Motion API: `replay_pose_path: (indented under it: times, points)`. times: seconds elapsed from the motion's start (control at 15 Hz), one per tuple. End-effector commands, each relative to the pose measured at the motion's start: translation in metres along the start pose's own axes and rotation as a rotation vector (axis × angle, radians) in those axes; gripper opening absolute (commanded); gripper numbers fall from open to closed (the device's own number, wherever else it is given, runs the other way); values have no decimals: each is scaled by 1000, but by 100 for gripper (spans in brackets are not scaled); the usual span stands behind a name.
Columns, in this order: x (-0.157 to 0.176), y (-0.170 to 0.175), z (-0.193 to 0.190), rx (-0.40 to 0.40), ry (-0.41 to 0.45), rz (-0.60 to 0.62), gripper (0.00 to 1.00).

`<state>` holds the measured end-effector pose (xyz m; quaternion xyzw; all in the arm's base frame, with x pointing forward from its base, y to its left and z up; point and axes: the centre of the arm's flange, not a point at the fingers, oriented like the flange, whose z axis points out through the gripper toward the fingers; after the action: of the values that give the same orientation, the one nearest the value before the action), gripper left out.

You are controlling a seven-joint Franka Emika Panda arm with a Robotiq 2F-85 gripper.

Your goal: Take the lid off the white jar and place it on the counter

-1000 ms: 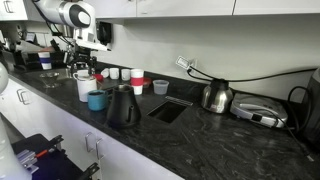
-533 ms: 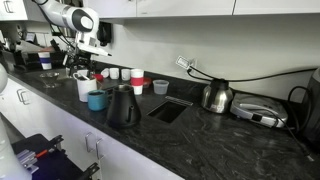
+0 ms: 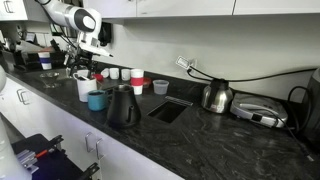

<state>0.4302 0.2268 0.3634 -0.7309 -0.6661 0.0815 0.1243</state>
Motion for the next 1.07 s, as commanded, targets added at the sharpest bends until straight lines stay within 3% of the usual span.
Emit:
replay_pose_path:
  times: [0.0, 0.07, 0.13, 0.2, 0.6, 1.0]
  points:
    - [-1, 3, -2, 32, 5, -24, 94]
    - [0, 4, -3, 33, 6, -26, 89]
    - [0, 4, -3, 33, 8, -27, 70]
    - [0, 5, -3, 32, 12, -26, 60]
    - [0, 9, -6, 24, 31, -9, 21]
    - [0, 15, -13, -63, 54, 42, 21]
